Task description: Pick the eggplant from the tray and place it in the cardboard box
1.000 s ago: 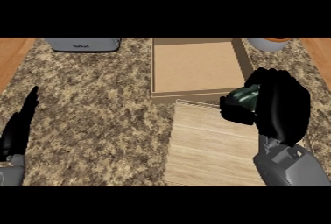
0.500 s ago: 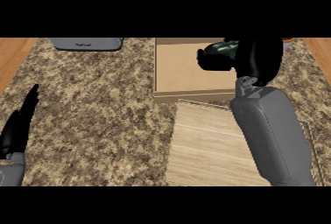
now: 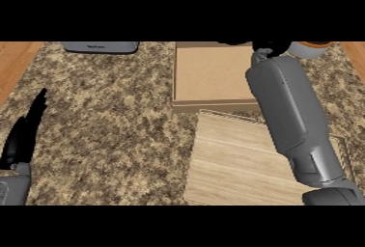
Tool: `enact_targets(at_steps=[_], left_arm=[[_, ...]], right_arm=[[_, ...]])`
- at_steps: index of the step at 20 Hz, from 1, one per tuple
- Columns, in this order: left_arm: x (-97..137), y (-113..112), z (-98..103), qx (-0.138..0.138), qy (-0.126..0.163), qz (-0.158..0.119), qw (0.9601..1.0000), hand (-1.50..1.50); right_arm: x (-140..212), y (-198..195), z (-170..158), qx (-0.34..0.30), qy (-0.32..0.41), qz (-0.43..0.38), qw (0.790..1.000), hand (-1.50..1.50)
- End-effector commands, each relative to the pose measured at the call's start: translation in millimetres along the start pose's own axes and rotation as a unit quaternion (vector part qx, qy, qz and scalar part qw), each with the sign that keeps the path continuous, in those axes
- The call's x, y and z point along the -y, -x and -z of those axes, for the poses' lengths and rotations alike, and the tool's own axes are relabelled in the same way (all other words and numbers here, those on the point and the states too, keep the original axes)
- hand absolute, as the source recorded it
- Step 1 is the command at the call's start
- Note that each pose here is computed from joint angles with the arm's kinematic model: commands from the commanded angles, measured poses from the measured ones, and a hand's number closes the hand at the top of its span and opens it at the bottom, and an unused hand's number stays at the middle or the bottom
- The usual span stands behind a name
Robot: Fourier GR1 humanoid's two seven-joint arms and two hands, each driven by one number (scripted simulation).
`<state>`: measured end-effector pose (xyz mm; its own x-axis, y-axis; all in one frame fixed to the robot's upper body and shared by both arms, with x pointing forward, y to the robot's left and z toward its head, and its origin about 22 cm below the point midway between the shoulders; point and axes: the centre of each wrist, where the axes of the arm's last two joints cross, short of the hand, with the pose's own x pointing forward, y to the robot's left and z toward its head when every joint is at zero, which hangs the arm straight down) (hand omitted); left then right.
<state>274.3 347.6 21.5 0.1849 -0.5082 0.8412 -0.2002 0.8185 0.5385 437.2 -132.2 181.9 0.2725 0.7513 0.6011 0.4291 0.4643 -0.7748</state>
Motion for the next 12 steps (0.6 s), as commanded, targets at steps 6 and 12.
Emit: enact_targets(at_steps=[6,12], left_arm=[[9,-18,4,0.012,0.008,-0.004,0.9999,0.0],[2,-15,11,0.021,0.012,-0.006,0.9997,0.0]], right_arm=[[-26,15,30,-0.044,-0.015,-0.043,0.998,1.5],[-41,40,30,-0.134,-0.024,0.041,0.99,-1.5]])
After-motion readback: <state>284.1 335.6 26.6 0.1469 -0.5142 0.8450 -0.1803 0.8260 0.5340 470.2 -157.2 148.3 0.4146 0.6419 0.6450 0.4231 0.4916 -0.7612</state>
